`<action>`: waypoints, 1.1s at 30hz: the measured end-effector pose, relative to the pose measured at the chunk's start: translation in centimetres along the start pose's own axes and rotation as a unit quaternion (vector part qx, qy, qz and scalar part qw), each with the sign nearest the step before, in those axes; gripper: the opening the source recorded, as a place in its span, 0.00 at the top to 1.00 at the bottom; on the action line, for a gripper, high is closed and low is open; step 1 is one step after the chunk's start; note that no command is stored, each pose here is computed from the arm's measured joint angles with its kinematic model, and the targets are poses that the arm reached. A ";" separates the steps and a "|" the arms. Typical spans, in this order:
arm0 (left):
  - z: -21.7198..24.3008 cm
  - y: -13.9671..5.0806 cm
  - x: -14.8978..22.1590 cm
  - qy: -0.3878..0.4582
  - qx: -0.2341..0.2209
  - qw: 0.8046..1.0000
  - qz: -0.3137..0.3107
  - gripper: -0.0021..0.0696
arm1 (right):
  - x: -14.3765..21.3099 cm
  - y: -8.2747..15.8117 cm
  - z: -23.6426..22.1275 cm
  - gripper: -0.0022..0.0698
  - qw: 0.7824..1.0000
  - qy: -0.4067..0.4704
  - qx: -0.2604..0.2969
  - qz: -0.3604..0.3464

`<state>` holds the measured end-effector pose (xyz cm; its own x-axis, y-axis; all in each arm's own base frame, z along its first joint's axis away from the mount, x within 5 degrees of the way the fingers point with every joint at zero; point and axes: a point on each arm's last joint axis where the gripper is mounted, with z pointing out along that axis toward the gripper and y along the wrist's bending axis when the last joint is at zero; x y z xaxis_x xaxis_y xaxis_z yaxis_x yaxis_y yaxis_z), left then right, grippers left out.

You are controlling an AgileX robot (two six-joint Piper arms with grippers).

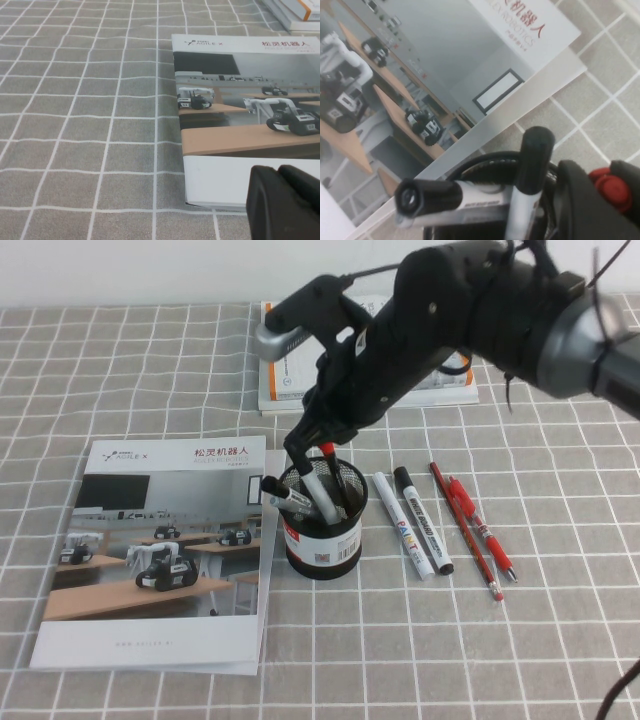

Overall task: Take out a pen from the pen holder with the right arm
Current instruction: 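Take a marker out of the pen holder and lay it on the table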

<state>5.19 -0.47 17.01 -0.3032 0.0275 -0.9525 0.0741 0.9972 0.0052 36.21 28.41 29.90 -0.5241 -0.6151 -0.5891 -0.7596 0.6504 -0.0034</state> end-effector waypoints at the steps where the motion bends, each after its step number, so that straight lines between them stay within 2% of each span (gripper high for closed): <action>1: 0.0 0.0 0.0 0.000 0.000 1.000 0.000 0.98 | -0.1 0.0 -0.4 0.88 1.000 -0.003 0.001 -0.001; 13: 0.0 0.0 0.0 0.000 0.000 1.000 0.000 0.98 | -1.1 0.7 -7.7 0.88 0.998 -0.057 0.014 -0.006; 20: 0.0 0.0 0.0 0.000 0.000 1.000 0.000 0.98 | -0.5 0.5 -12.5 0.88 0.996 -0.059 0.054 0.030; 28: 0.0 0.0 0.0 0.000 0.000 1.000 0.000 0.98 | 1.9 -2.2 -15.0 0.88 0.986 0.019 0.112 0.118; 33: 0.0 0.0 0.0 0.000 0.000 1.000 0.000 0.98 | 3.0 -5.6 -14.2 0.88 0.973 0.040 0.134 0.184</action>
<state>5.19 -0.47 17.01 -0.3032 0.0275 -0.9525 0.0741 0.9972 0.0052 33.41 16.64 39.64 -0.7772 -0.3450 -0.5263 -0.3931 0.9192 -0.0219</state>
